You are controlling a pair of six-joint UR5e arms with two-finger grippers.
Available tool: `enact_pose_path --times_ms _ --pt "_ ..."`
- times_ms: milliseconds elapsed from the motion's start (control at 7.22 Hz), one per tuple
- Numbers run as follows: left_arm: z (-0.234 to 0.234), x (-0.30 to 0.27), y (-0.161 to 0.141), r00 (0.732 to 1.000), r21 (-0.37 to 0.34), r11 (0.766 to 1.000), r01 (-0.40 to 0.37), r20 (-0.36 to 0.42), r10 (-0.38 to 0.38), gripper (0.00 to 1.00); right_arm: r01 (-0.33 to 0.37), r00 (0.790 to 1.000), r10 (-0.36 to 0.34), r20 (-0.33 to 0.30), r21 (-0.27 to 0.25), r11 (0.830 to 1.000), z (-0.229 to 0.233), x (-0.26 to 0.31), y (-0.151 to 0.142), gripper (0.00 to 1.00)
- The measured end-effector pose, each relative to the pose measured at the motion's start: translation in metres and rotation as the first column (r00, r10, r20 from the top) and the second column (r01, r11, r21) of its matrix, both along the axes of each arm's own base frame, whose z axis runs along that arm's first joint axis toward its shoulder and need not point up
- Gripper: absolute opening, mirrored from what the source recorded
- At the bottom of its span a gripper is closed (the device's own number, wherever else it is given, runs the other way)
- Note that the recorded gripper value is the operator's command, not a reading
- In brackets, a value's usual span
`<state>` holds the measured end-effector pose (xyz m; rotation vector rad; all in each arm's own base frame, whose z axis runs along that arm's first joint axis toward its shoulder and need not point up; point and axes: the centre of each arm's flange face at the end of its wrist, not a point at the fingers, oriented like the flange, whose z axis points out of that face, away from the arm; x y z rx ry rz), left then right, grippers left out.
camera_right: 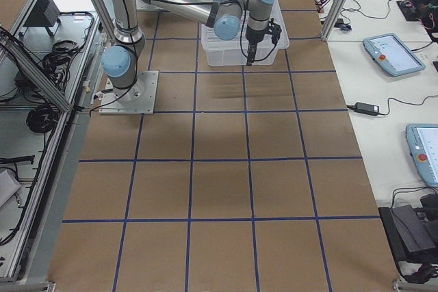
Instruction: Place red block in blue tray from box
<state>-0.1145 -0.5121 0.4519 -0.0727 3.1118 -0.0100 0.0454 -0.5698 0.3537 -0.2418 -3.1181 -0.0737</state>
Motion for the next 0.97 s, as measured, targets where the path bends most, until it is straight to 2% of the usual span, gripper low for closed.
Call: enact_pose_path --times_ms 970 --pt "0.008 0.001 0.002 1.000 -0.013 1.000 0.003 0.001 -0.003 1.00 0.016 1.000 -0.017 0.004 0.003 1.000 -0.001 0.020 0.002 1.00"
